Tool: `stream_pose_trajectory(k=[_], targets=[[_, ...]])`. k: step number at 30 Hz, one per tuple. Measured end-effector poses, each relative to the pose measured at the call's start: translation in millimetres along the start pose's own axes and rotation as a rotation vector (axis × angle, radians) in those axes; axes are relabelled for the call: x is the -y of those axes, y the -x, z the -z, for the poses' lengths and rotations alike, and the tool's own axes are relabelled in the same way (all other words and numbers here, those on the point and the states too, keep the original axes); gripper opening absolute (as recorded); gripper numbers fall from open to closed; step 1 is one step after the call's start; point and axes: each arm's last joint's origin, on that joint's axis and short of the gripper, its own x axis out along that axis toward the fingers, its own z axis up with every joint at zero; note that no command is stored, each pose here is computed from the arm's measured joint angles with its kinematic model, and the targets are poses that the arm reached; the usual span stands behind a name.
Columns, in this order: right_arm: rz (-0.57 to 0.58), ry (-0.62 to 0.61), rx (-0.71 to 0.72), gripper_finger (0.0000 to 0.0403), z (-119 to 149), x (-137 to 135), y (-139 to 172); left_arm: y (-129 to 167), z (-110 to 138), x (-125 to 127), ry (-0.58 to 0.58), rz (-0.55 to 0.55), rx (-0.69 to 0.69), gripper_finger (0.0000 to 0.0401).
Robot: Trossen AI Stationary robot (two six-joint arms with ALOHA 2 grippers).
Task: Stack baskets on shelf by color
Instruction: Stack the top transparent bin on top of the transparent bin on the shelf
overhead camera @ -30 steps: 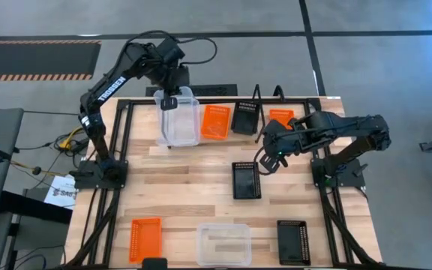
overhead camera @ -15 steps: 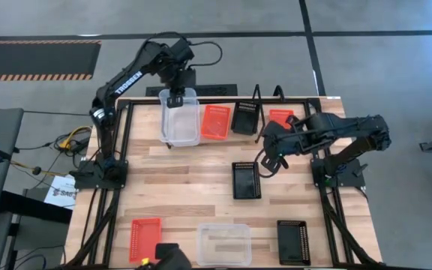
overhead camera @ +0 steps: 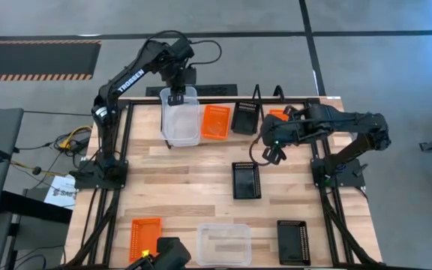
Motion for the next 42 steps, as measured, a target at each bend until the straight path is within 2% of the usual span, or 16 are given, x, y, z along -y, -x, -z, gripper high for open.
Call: stream_pose_trajectory(k=[4,9,18,22,35,42], targets=[[0.015,-0.03,-0.007,0.0003,-3.1,6.9,-3.2,0.7,1.6,-6.4,-0.002,-0.012,0.031,0.0],[0.025,-0.081,0.004,0.0005,-9.0,14.2,-7.7,-5.2,5.8,-17.2,-0.018,0.023,0.063,0.0],[0.04,-0.145,0.02,0.0006,-16.2,25.4,-13.1,-38.1,11.0,-36.8,0.006,0.084,-0.006,0.0],[0.047,-0.157,0.018,0.0005,-17.2,28.4,-14.3,-50.1,9.5,-41.1,-0.012,0.125,0.008,0.0],[0.064,-0.162,0.028,0.0005,-17.9,29.5,-14.6,-58.9,8.8,-45.2,-0.016,0.138,0.012,0.0],[0.064,-0.165,0.028,0.0005,-18.0,29.5,-14.6,-57.8,15.6,-50.1,0.034,0.116,-0.027,0.0]])
